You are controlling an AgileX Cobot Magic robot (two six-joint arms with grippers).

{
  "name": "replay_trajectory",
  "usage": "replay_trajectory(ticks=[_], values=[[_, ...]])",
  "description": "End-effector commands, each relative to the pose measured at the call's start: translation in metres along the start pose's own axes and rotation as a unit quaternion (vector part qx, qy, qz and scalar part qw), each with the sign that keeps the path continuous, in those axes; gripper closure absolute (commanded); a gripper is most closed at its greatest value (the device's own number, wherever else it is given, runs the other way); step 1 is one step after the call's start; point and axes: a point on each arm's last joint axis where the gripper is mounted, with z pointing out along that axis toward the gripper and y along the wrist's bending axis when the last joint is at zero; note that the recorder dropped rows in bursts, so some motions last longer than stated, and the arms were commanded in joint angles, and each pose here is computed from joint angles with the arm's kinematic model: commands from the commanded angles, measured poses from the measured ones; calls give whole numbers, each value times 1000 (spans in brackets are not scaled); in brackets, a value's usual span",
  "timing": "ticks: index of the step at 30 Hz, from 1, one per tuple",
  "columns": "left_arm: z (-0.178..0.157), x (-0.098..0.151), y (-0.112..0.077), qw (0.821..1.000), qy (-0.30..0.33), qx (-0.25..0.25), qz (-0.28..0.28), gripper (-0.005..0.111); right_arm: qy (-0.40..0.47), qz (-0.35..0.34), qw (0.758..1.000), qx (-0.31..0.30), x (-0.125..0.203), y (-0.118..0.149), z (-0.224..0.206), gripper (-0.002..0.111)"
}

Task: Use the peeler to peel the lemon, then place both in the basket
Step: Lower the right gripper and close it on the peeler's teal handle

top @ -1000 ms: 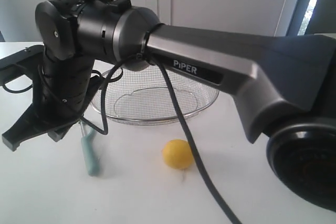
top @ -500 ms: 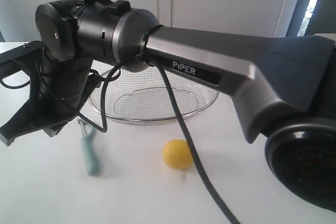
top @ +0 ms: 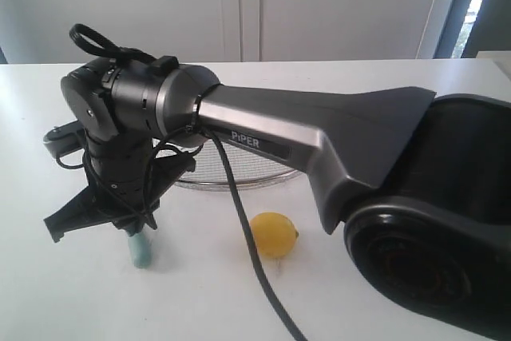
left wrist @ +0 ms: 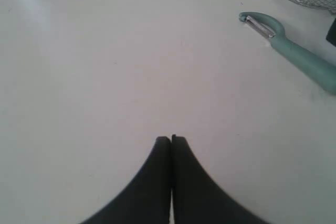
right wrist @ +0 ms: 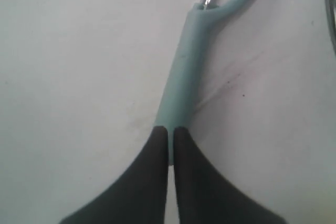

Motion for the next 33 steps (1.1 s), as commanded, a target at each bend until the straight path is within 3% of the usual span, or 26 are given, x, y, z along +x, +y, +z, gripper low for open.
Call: replay_trajectory(ticks=[1,6,10,33], values=[[1,3,0,1000,4,-1,0,107,-19,9,1000,4,-4,-1,-1,91],[1,3,0,1000,4,-1,0,107,-36,49,998,-1,-7,0,5,71],[1,3,0,1000,4,-1,0,107,-34,62,997,-1,-7,0,13,63],[1,3,0,1000,4,-1,0,107,-55,84,995,17,-11,-4,29,62]])
